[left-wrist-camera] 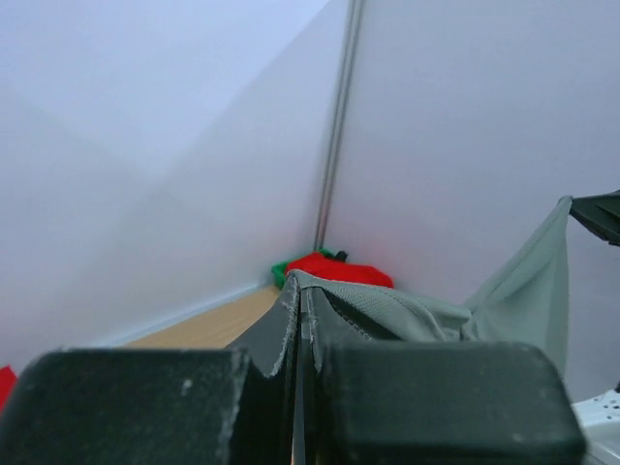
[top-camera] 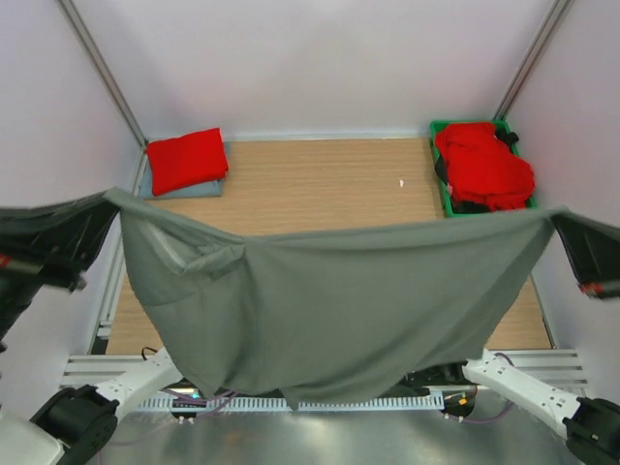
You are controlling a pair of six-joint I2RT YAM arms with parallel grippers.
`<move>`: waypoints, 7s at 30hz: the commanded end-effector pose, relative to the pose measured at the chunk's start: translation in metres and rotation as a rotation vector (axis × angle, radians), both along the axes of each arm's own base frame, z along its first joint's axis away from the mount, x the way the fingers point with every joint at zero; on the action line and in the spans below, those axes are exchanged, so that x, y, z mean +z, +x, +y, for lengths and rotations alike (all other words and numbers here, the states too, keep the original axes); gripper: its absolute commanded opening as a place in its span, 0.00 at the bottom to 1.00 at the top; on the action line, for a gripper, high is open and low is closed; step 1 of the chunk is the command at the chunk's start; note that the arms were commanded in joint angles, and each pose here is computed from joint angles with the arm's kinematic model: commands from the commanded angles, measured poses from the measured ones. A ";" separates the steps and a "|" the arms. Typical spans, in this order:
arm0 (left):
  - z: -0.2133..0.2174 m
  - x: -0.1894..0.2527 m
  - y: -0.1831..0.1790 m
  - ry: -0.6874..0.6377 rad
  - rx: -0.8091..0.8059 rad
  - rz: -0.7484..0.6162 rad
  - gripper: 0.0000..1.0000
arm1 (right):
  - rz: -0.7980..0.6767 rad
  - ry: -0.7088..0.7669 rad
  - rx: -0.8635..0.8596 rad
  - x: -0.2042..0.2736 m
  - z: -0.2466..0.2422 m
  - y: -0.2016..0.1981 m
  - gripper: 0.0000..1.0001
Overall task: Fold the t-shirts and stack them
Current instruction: Flatten the tshirt out, then fold the tshirt
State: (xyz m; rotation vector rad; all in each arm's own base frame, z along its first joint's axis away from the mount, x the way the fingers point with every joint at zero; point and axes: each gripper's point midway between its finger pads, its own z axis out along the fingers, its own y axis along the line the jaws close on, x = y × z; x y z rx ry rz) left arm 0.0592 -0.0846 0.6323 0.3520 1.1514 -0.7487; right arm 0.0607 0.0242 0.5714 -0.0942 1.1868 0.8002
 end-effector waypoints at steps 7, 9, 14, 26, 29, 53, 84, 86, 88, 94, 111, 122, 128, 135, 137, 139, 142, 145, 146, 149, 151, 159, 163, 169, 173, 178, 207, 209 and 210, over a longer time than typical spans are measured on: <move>-0.055 -0.172 0.267 0.373 0.339 0.604 0.00 | 0.610 -0.594 -0.847 -0.170 0.032 0.228 0.01; -0.044 -0.231 0.317 0.393 0.367 0.784 0.11 | 0.803 -0.622 -0.784 -0.240 0.037 0.286 0.01; -0.054 -0.352 0.394 0.450 0.344 1.157 0.83 | 1.117 -0.660 -0.730 -0.339 0.038 0.352 0.99; -0.052 -0.326 0.331 0.414 0.369 1.072 1.00 | 1.063 -0.513 -0.625 -0.299 0.051 0.327 1.00; -0.047 -0.359 0.302 0.405 0.389 1.098 1.00 | 1.056 -0.477 -0.565 -0.312 0.054 0.303 1.00; -0.024 -0.598 0.310 0.341 0.703 1.464 0.90 | 1.207 -0.463 -0.134 -0.435 0.113 0.256 1.00; -0.034 -0.438 0.428 0.334 0.698 1.182 1.00 | 1.158 -0.500 -0.267 -0.403 0.092 0.273 1.00; -0.033 -0.391 0.401 0.299 0.685 1.104 1.00 | 1.153 -0.471 -0.291 -0.396 0.088 0.267 1.00; -0.031 -0.385 0.371 0.307 0.666 1.103 1.00 | 1.129 -0.440 -0.305 -0.386 0.084 0.257 1.00; 0.005 -0.363 0.280 0.093 0.663 0.933 1.00 | 1.074 -0.347 -0.271 -0.369 0.085 0.215 1.00; -0.009 -0.467 0.119 -0.013 0.496 1.339 0.98 | 1.245 -0.104 -0.312 -0.387 0.062 0.119 1.00; -0.033 -0.531 0.056 0.118 0.533 1.504 0.80 | 1.358 -0.180 -0.318 -0.425 0.049 0.078 1.00; -0.059 -0.549 0.019 0.239 0.550 1.450 0.74 | 1.333 -0.185 -0.279 -0.417 0.055 0.084 1.00; -0.084 -0.578 -0.021 0.355 0.584 1.407 0.66 | 1.316 -0.215 -0.260 -0.414 0.058 0.089 1.00; -0.085 -0.581 -0.023 0.379 0.616 1.393 0.66 | 1.312 -0.219 -0.253 -0.414 0.058 0.089 1.00; -0.086 -0.585 -0.022 0.374 0.615 1.392 0.66 | 1.311 -0.229 -0.256 -0.416 0.057 0.088 1.00; -0.084 -0.594 -0.021 0.337 0.598 1.403 0.64 | 1.309 -0.237 -0.256 -0.419 0.056 0.087 1.00; -0.086 -0.603 -0.022 0.292 0.558 1.435 0.61 | 1.307 -0.240 -0.258 -0.422 0.056 0.087 1.00; -0.087 -0.605 -0.024 0.283 0.546 1.448 0.61 | 1.303 -0.236 -0.260 -0.423 0.055 0.088 1.00; -0.084 -0.618 -0.031 0.315 0.547 1.481 0.59 | 1.309 -0.237 -0.262 -0.427 0.056 0.088 1.00; -0.081 -0.628 -0.034 0.362 0.574 1.481 0.59 | 1.314 -0.236 -0.266 -0.429 0.055 0.088 1.00; -0.082 -0.636 -0.035 0.410 0.594 1.462 0.33 | 1.307 -0.229 -0.298 -0.427 0.051 0.091 1.00; -0.084 -0.627 -0.033 0.359 0.552 1.469 0.10 | 1.310 -0.223 -0.315 -0.427 0.049 0.091 1.00; -0.084 -0.613 -0.028 0.331 0.529 1.448 0.00 | 1.296 -0.219 -0.397 -0.425 0.036 0.093 1.00; -0.088 -0.590 -0.021 0.318 0.518 1.408 0.00 | 1.310 -0.195 -0.456 -0.431 0.029 0.094 1.00; -0.078 -0.578 -0.005 0.250 0.502 1.364 0.00 | 1.410 -0.131 -0.345 -0.461 0.057 0.095 0.98; -0.102 -0.602 0.053 0.398 0.385 1.379 0.00 | 1.560 -0.327 -0.794 -0.499 0.033 0.085 0.78; -0.105 -0.602 0.053 0.410 0.365 1.380 0.00 | 1.545 -0.347 -0.832 -0.486 0.030 0.087 0.74; -0.106 -0.601 0.054 0.415 0.360 1.379 0.00 | 1.549 -0.357 -0.847 -0.484 0.025 0.083 0.70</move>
